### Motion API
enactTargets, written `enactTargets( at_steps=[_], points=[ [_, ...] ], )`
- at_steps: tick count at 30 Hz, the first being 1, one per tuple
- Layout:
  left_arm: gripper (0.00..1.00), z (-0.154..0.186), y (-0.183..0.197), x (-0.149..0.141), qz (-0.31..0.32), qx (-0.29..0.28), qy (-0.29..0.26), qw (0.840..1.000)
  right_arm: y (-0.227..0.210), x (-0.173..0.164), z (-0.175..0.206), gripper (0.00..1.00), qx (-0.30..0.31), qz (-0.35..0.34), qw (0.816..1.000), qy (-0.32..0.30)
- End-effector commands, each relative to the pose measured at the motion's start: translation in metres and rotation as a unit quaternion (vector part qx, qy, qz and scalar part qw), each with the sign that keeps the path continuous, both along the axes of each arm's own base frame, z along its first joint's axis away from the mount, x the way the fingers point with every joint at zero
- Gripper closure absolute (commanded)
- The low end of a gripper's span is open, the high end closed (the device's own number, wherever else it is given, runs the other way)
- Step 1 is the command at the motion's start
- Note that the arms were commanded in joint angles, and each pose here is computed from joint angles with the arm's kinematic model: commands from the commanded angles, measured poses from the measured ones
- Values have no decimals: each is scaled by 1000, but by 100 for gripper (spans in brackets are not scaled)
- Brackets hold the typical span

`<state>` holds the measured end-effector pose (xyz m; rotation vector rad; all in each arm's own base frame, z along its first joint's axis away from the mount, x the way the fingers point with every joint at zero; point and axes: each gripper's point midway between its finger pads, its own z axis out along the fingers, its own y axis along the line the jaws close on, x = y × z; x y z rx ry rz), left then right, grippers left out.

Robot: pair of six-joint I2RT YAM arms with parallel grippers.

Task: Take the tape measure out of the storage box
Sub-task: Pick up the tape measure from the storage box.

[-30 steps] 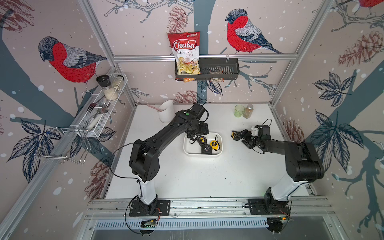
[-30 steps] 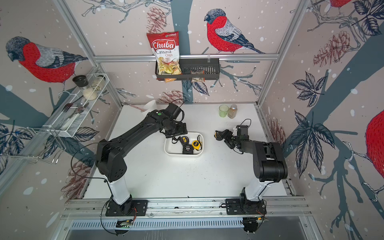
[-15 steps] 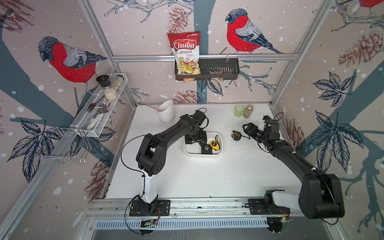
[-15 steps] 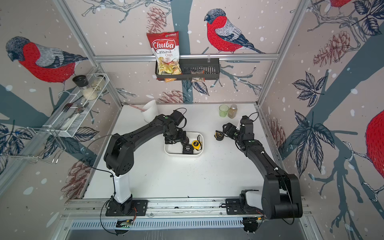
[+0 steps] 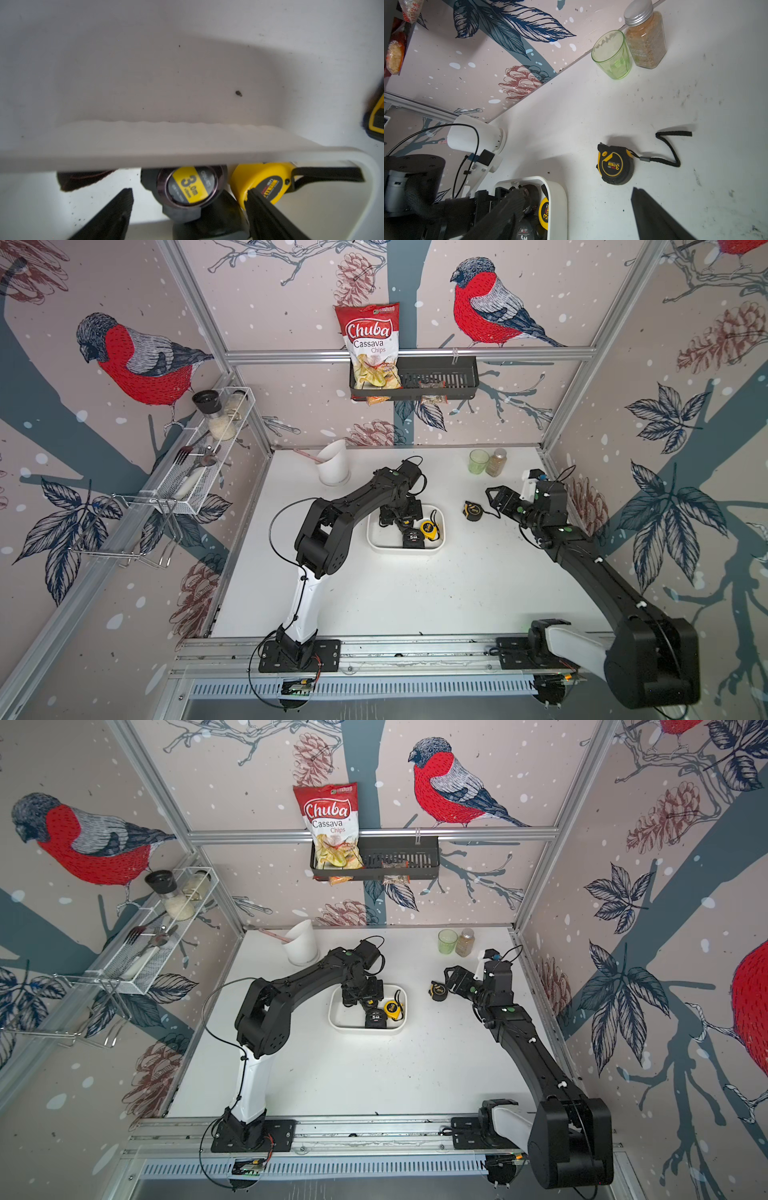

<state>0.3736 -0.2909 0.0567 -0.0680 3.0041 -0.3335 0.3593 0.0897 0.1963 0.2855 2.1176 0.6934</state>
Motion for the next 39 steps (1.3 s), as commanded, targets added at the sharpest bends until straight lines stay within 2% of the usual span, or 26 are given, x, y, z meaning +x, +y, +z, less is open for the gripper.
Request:
enactTargets(
  at_steps=[1, 7, 15, 16, 18, 22, 27, 32, 36, 39],
  points=[
    [11, -1, -4, 2, 0, -1, -1, 1000, 4, -3, 7, 12, 3, 16, 1000, -8],
    [13, -13, -3, 9, 18, 8, -2, 1000, 8, -6, 10, 11, 11, 25, 1000, -12],
    [29, -20, 0, 12, 27, 37, -21, 999, 5, -7, 12, 12, 16, 29, 999, -18],
    [34, -20, 1, 12, 28, 38, -23, 999, 3, -6, 13, 12, 15, 27, 999, -19],
    [59, -15, 0, 14, 29, 36, -29, 999, 2, -7, 11, 12, 14, 28, 999, -16],
    [99, 6, 1, 16, 30, 32, -50, 998, 5, -8, 4, 13, 17, 37, 999, -9],
    [100, 51, 2, 25, 37, 11, -93, 995, 23, -14, -9, 13, 36, 81, 996, 5],
    [100, 97, -9, 29, 27, -18, -114, 993, 58, -33, -23, 13, 62, 170, 983, 34],
    [100, 119, -9, 28, 37, -39, -123, 991, 87, -57, -15, 12, 85, 238, 967, 29],
    [100, 127, -17, 25, 51, -75, -117, 989, 102, -70, 3, 12, 115, 268, 956, 3]
  ],
)
